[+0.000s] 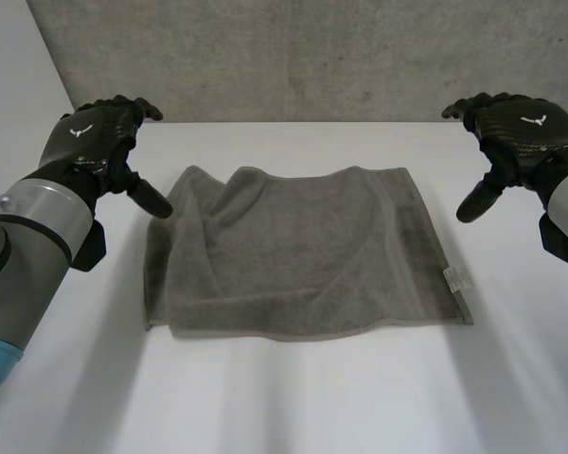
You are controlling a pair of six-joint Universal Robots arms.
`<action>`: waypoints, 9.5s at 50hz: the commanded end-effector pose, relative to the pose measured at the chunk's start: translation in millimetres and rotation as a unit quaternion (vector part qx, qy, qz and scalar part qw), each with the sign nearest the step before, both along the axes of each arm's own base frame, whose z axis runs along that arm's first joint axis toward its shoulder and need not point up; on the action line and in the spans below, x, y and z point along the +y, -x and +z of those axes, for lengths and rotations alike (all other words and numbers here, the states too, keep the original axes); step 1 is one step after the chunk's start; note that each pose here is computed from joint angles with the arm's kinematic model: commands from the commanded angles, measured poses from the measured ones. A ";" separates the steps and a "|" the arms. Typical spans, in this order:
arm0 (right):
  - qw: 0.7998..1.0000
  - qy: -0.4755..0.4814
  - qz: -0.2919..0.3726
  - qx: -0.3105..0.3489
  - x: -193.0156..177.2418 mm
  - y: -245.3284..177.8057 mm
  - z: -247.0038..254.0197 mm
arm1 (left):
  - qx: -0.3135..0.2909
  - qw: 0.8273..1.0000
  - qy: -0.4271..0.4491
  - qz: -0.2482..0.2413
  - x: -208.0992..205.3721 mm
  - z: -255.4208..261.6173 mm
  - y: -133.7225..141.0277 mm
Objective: Fold the towel.
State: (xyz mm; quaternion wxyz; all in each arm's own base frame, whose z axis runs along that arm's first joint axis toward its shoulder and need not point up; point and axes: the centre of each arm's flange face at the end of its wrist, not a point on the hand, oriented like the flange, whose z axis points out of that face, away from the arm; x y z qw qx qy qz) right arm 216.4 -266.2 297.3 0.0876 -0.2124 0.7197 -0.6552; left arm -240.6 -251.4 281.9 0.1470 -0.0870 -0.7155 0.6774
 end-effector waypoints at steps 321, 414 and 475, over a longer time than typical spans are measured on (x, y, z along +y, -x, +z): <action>0.947 -0.093 0.252 0.176 -17.3 -66.2 -130.8 | -0.044 0.970 -0.215 -0.102 -7.9 -125.8 52.8; 0.909 0.033 0.368 0.194 10.0 -98.8 -34.9 | -0.143 0.960 -0.210 -0.117 36.7 -89.3 21.1; 0.960 0.037 0.217 0.173 20.2 -52.4 -102.7 | -0.228 0.966 -0.078 -0.092 24.0 -107.4 8.0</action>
